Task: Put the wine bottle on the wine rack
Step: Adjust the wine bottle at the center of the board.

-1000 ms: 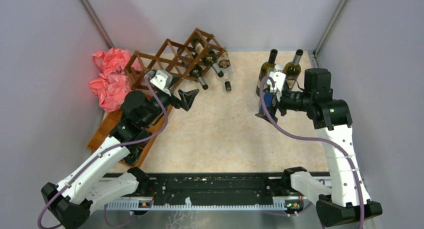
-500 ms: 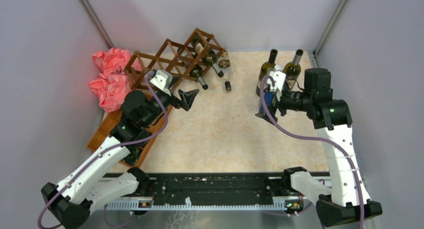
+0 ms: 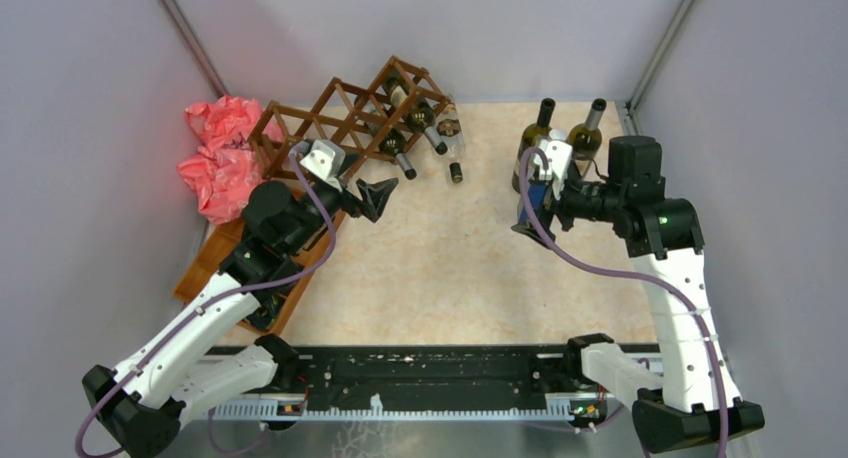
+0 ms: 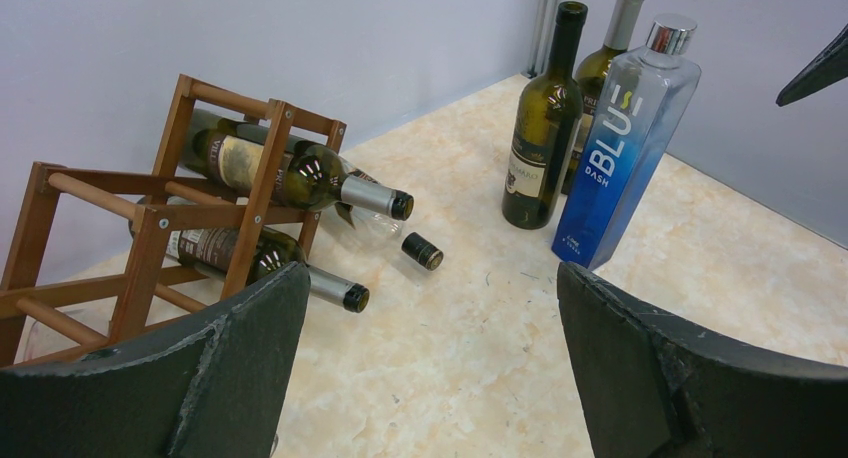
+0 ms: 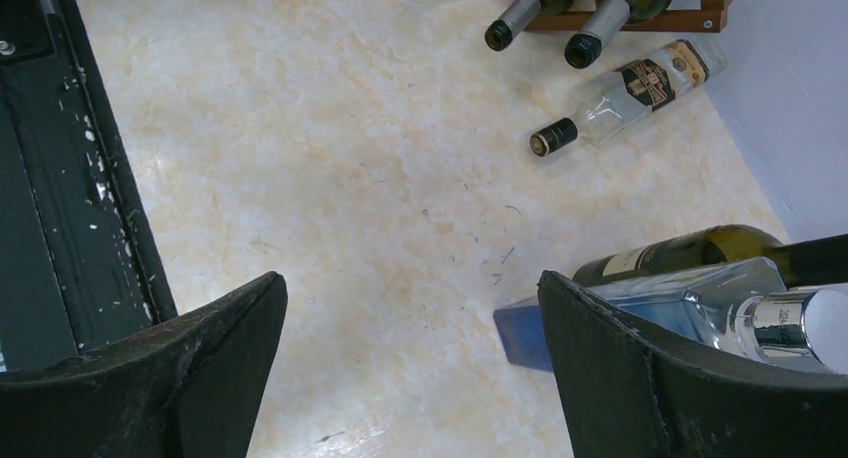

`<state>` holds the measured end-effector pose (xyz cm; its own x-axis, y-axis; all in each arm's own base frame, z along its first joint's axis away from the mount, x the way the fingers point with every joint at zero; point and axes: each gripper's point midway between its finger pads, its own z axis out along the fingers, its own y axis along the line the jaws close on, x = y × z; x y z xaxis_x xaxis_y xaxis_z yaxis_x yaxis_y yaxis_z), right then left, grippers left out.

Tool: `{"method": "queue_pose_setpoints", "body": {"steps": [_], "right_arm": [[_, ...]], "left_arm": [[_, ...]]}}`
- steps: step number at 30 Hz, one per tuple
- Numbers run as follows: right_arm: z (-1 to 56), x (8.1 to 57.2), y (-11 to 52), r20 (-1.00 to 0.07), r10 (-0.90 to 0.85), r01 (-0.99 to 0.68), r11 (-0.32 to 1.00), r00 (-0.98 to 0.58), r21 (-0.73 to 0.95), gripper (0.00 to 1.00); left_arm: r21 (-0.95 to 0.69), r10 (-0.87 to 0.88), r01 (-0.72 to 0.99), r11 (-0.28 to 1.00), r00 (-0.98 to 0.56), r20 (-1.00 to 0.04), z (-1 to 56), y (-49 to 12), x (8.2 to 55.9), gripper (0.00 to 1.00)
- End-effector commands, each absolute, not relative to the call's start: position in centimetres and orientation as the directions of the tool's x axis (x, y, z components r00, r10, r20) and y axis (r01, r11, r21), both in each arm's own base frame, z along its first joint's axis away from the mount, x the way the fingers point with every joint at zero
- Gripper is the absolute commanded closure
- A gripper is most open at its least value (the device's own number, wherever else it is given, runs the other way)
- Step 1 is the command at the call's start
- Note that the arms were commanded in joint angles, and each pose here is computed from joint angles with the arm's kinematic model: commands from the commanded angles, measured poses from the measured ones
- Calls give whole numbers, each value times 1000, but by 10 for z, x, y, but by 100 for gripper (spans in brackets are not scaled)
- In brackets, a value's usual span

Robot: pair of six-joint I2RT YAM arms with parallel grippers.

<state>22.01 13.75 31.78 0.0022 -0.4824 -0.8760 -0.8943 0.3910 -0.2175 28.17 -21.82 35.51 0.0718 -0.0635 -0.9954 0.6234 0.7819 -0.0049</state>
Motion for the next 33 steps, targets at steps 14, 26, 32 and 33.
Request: {"method": "queue_pose_setpoints", "body": {"steps": [14,26,32,33], "right_arm": [[354,250,128,-874,-486,-827,477,34,-297,6],[391,310,94,-895,-443,-592,734,-47,-332,6],[395,339,62,-895,-420,-405,852,-149,-332,5],[391,344,60,-894,-415,-393,860,-171,-324,6]], "left_arm": [[14,-71,627,779,110,-991,363,-217,280,1],[17,-73,625,780,117,-990,366,-215,279,1],[17,-74,628,778,118,-990,366,-216,279,1],[16,-74,628,778,117,-990,366,-216,279,1]]}}
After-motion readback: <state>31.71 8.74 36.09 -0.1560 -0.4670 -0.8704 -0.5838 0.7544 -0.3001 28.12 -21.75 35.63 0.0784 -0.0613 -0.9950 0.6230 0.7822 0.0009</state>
